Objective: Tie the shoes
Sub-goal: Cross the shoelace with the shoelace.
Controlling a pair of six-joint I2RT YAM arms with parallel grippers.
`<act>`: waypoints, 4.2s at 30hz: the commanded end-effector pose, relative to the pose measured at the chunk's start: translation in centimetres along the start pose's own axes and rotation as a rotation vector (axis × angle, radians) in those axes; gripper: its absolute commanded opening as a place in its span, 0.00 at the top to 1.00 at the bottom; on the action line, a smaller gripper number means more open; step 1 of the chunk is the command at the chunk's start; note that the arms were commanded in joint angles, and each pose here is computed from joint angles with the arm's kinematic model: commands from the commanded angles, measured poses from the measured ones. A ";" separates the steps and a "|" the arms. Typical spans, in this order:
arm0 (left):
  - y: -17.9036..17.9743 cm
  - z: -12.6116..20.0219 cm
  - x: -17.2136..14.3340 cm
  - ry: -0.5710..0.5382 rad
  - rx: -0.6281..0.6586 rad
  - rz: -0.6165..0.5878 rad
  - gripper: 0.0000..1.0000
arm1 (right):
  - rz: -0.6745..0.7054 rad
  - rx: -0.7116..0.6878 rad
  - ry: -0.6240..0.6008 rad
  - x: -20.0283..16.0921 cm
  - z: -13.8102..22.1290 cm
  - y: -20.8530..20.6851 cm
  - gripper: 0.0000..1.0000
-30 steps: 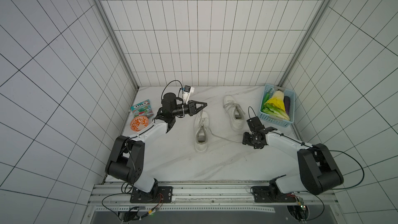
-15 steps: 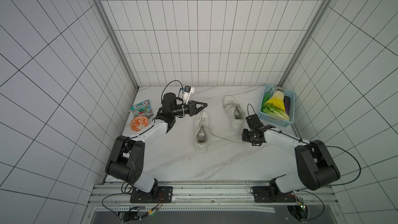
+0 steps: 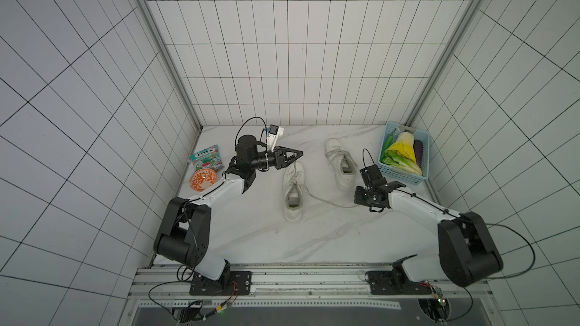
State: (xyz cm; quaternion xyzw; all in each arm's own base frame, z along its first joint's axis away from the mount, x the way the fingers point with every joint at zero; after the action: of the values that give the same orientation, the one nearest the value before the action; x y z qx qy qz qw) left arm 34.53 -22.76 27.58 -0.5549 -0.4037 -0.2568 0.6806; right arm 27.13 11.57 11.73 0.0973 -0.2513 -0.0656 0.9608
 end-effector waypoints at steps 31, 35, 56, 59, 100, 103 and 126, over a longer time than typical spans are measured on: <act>-4.0 0.4 -0.2 0.081 -0.127 -0.198 0.55 | 0.358 1.067 -0.357 13.3 26.1 26.3 1.00; -4.3 1.1 -0.1 0.084 -0.110 -0.212 0.55 | 0.373 1.094 -0.346 13.3 26.3 27.7 1.00; -3.8 0.7 -0.6 0.101 -0.088 -0.217 0.54 | 0.396 1.147 -0.282 11.7 25.1 32.2 1.00; -3.7 0.5 -0.7 0.104 -0.087 -0.214 0.55 | 0.393 1.150 -0.279 11.7 24.9 32.5 1.00; -3.2 1.7 -1.0 0.099 -0.126 -0.188 1.00 | 0.301 0.935 0.025 12.0 2.0 30.8 1.00; -2.5 2.0 -1.3 0.081 -0.114 -0.165 1.00 | 0.300 0.928 0.093 10.4 -0.9 31.2 1.00; -0.5 2.9 -1.8 0.035 -0.078 -0.107 1.00 | 0.382 0.696 -0.034 14.4 -1.4 19.1 0.47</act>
State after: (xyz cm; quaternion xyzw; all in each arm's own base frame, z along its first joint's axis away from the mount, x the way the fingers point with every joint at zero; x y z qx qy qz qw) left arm 32.41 -20.32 26.59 -0.5518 -0.4088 -0.3150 0.6551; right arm 42.36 29.98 19.33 0.3906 -0.2450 0.1666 0.8716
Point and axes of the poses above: each gripper's point midway between its finger pads, its own z axis back along the fingers, its own y axis along the line the jaws close on, x = y × z, the point moved 4 cm from there along z, back along the fingers, and after that the axes turned 6 degrees about -z, right-handed, at the moved point
